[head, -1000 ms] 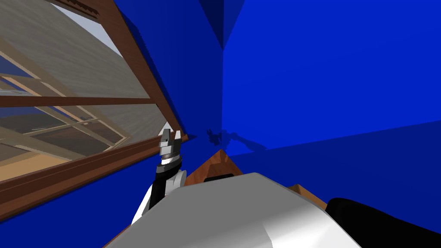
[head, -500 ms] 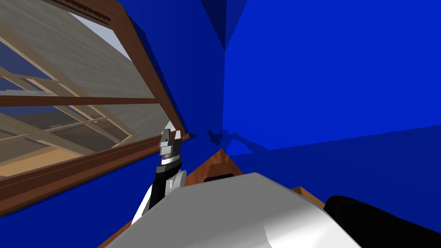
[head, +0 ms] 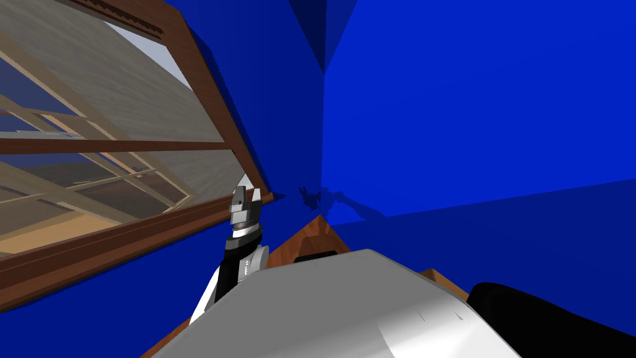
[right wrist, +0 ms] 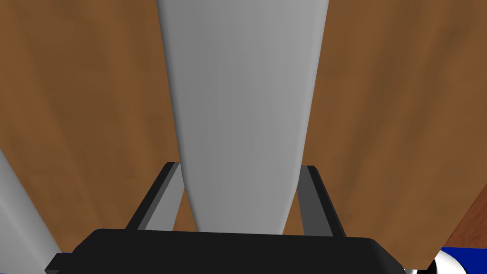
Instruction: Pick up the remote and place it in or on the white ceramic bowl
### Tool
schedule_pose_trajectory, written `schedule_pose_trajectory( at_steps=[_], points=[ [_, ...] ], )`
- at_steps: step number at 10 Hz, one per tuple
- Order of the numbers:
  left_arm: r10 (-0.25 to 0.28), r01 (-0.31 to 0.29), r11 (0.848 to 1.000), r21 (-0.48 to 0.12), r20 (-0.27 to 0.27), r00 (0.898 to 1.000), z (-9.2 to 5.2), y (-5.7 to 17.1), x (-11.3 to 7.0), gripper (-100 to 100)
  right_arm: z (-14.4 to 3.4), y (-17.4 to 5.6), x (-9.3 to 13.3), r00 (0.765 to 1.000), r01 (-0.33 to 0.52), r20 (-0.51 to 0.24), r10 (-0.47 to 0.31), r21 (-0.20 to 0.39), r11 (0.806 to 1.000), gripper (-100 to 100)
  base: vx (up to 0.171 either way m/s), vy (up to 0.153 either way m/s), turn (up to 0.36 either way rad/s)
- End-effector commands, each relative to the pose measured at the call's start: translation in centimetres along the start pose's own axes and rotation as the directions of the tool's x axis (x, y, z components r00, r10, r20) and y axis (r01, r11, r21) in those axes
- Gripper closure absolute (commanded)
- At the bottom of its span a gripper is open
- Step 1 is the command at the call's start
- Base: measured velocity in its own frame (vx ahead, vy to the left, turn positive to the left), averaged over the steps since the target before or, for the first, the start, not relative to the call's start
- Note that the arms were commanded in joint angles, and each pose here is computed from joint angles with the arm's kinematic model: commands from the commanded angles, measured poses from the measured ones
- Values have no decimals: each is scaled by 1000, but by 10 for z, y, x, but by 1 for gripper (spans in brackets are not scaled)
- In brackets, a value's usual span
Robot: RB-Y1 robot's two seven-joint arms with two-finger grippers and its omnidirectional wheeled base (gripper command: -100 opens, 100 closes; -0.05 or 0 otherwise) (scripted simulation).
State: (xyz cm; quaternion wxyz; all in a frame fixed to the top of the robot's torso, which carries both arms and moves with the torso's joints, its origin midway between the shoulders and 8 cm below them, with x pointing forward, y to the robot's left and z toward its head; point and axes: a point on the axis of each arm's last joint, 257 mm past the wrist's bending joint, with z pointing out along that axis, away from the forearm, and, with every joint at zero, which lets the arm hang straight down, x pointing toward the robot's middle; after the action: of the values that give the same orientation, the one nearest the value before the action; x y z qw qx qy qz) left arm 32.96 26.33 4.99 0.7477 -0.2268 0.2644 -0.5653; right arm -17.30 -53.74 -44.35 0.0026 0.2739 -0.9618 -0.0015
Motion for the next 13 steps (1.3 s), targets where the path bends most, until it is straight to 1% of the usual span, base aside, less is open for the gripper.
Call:
schedule_pose_trajectory(
  at_steps=[1,2,3,5,6,7,8,10,11,13],
  points=[
    [0,0,1000,0,0,1000,0,0,0,0,0,0,0,1000,0,0,0,0,1000,100,0,0,0],
    [0,0,1000,0,0,1000,0,0,0,0,0,0,0,1000,0,0,0,0,1000,0,0,0,0],
    [0,0,1000,0,0,1000,0,0,0,0,-9,-6,-2,1000,10,-2,-10,-1,1000,100,15,5,-81],
    [0,0,1000,0,0,1000,0,0,0,0,-21,-12,-4,1000,23,-5,-23,-6,1000,100,27,9,-98],
    [0,0,1000,0,0,1000,0,0,0,0,-18,-11,-2,1000,20,-5,-20,-2,1000,100,10,6,-12],
    [0,0,1000,0,0,1000,0,0,0,0,-18,-11,-2,1000,19,-5,-19,-4,1000,0,0,0,0],
    [0,0,1000,0,0,1000,0,0,0,0,-36,-22,21,998,30,-57,-30,3,1000,100,-27,29,-17],
    [0,0,1000,0,0,1000,0,0,0,0,-54,-36,36,994,49,-95,-47,11,999,100,-63,43,-27],
    [0,0,1000,0,0,1000,0,0,0,0,-54,-36,36,994,49,-95,-47,11,999,100,-48,20,-15],
    [0,0,1000,0,0,1000,0,0,0,0,-67,-50,36,992,68,-106,-67,15,998,100,-59,20,-4]
  ],
)
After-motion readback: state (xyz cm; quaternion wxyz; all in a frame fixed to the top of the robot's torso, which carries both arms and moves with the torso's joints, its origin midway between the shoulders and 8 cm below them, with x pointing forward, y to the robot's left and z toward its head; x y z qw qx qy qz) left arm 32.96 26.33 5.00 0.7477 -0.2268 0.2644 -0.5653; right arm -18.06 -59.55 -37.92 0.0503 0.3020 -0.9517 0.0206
